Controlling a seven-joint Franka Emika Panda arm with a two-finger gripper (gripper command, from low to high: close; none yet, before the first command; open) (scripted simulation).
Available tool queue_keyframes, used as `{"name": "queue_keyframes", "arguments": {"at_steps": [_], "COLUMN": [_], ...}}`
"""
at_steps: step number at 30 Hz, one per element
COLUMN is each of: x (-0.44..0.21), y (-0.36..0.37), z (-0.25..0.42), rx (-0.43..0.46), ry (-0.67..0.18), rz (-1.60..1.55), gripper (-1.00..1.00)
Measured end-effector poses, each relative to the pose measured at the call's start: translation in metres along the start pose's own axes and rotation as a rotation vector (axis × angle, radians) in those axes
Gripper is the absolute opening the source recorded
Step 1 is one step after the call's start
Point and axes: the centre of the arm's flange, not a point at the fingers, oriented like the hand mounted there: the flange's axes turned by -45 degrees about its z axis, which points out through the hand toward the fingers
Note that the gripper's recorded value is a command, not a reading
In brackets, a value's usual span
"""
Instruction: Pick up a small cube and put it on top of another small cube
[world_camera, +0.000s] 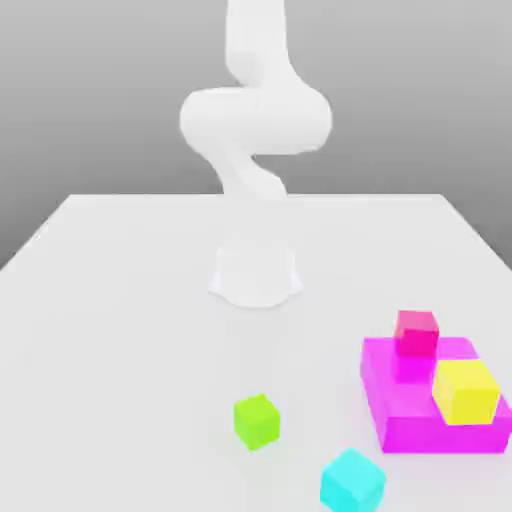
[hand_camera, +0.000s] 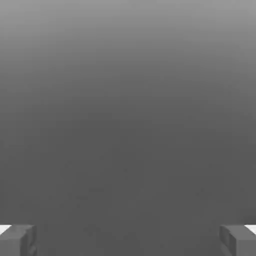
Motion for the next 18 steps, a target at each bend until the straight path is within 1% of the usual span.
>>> {"name": "queue_keyframes", "arguments": {"at_steps": [4,9,18], "x": [-0.007,-0.033,-0.117], "y": [-0.018,-0.034,-0.058], "z": [0.08,0.173,0.315], "rx": [-0.08,-0.161,-0.255], "ry": [-0.106,-0.224,-0.426], "rz": [0.096,0.21,0.418], "gripper": [0.0,0.0,0.0]}}
